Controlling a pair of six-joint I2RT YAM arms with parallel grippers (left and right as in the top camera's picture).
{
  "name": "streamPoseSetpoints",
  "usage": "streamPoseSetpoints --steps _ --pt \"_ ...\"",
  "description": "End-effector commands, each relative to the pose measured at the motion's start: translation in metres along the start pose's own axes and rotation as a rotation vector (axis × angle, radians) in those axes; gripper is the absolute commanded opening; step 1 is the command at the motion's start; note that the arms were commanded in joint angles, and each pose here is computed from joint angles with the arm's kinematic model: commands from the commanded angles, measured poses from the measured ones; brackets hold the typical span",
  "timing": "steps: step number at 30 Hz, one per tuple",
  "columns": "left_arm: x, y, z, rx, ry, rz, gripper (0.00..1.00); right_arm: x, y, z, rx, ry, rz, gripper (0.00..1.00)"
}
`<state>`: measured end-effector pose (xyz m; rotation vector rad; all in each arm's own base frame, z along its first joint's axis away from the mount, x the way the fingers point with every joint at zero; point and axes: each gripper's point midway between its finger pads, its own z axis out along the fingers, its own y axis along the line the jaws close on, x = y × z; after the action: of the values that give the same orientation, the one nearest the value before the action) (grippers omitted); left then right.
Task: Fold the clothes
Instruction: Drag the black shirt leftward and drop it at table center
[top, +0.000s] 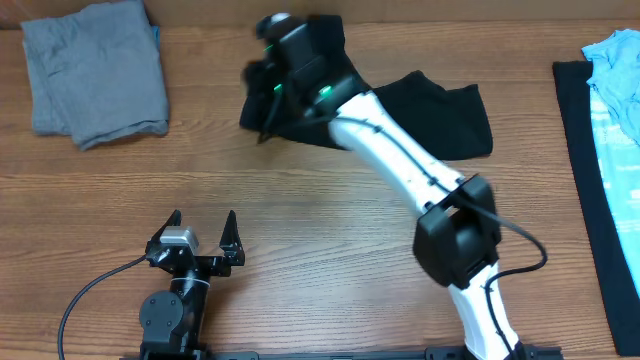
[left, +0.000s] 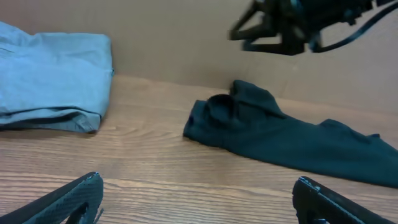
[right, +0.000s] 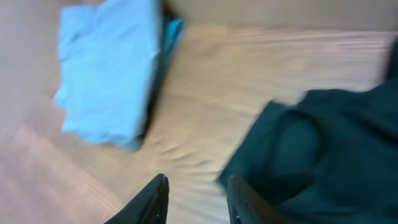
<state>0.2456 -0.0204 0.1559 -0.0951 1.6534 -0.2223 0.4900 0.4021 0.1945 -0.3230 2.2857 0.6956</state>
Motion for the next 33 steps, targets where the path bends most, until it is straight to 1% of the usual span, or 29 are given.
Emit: streamPoseSetpoints --steps 1,5,6,7,8,9,10,11,12,13,17,21,28,33 --pt "0.000 0.000 0.000 0.003 -0.005 0.022 1.00 -0.036 -0.017 -0.028 0.145 -0.126 0.008 0.38" --pt "0.000 0.000 0.000 0.003 -0.005 0.022 1.00 -0.060 -0.058 -0.070 0.324 -0.185 0.036 0.48" --pt "0.000 0.000 0.000 0.003 -0.005 0.022 1.00 -0.064 -0.071 -0.082 0.366 -0.190 0.048 0.52" --pt "0.000 0.000 0.000 0.003 -0.005 0.022 1.00 -0.068 -0.085 -0.095 0.403 -0.189 0.061 0.59" --pt "0.000 0.000 0.000 0.003 -0.005 0.022 1.00 -0.071 -0.100 -0.107 0.434 -0.183 0.077 0.73" --pt "0.000 0.000 0.000 0.002 -0.005 0.022 1.00 -0.072 -0.116 -0.117 0.463 -0.174 0.095 0.79" --pt "0.000 0.000 0.000 0.003 -0.005 0.022 1.00 -0.073 -0.134 -0.127 0.492 -0.162 0.116 0.81" --pt "0.000 0.000 0.000 0.003 -0.005 0.022 1.00 -0.071 -0.153 -0.135 0.526 -0.144 0.137 0.87" --pt "0.000 0.000 0.000 0.003 -0.005 0.022 1.00 -0.068 -0.172 -0.143 0.563 -0.121 0.158 0.95" --pt "0.000 0.000 0.000 0.003 -0.005 0.022 1.00 -0.063 -0.191 -0.150 0.600 -0.096 0.181 1.00" --pt "0.000 0.000 0.000 0.003 -0.005 0.022 1.00 -0.037 -0.266 -0.182 0.738 0.026 0.252 1.00" --pt "-0.007 0.003 0.000 -0.019 -0.035 0.022 1.00 -0.021 -0.324 -0.216 0.814 0.070 0.378 1.00" --pt "-0.002 0.010 -0.001 -0.056 -0.017 0.022 1.00 -0.008 -0.361 -0.239 0.672 0.093 0.554 1.00" --pt "-0.003 0.010 -0.001 -0.057 -0.018 0.022 1.00 -0.008 -0.371 -0.247 0.630 0.082 0.601 1.00"
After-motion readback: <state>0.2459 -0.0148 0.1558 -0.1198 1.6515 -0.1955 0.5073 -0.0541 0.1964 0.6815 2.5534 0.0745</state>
